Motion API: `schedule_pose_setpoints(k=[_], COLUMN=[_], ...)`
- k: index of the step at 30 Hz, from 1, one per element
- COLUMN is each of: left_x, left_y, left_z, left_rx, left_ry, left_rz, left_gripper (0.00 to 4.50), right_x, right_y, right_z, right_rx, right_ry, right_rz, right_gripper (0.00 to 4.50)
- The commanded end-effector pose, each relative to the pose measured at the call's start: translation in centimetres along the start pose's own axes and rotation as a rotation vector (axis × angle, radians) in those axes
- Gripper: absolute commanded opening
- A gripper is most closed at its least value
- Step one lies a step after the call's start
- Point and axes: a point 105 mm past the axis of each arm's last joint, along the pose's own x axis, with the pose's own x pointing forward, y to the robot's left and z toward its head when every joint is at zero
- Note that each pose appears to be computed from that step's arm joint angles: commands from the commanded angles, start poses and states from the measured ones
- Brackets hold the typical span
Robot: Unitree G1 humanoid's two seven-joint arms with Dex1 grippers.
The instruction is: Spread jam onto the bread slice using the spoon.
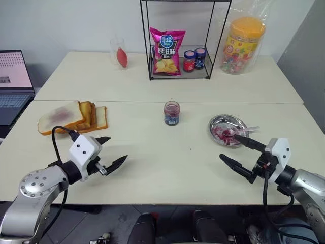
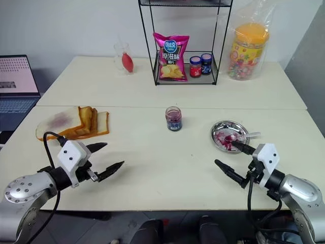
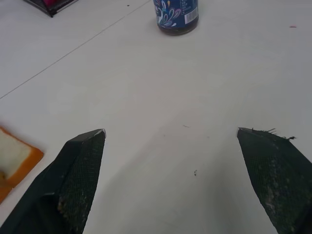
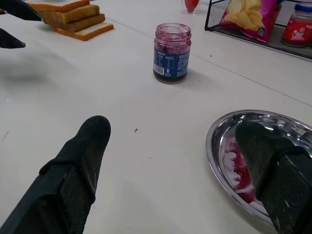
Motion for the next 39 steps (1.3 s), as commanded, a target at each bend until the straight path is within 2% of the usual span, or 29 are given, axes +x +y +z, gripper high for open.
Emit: schedule_pose_setpoints(k=[1,9,13,19,21,23,27,33,39], left_x=[0.1,0.6,0.7,0.7,0.6,0.5,-1.7,-5.7,-9.9], left_y=[-0.2,-1.2,-2.0,-2.0,-1.3,-0.4,3.9,8.1,11.6], left_z=[1.6,2.4,2.1,1.9,2.0,2.1,2.3,-0.6,-3.3], left_rx=[0.049,0.062,0.051,0.001,0.023,0.033,-0.059,-0.359,-0.54], left_ry=[-0.043,-0.094,-0.102,-0.127,-0.14,-0.161,-0.249,-0.266,-0.273], left_rz=[-0.004,-0.029,-0.054,-0.061,-0.007,0.067,0.431,0.815,1.085], left_gripper=[4.5,4.5,4.5,4.5,4.5,4.5,4.5,4.5,4.5], right_x=[-0.2,-0.2,-0.1,0.2,0.4,0.8,2.5,5.2,8.3], right_y=[-0.1,-0.1,0.2,0.2,0.3,0.4,0.6,1.2,2.9], right_z=[0.7,0.3,0.3,0.4,0.6,0.8,1.6,3.6,5.6], right_rx=[-0.041,-0.04,-0.041,-0.047,-0.049,-0.049,-0.063,-0.077,-0.092], right_ry=[-0.034,-0.03,-0.027,-0.031,-0.037,-0.045,-0.075,-0.103,-0.065], right_rz=[-0.01,-0.02,-0.014,-0.01,-0.005,0.006,0.036,0.103,0.261], right_gripper=[4.49,4.49,4.49,4.49,4.49,4.49,4.49,4.49,4.49])
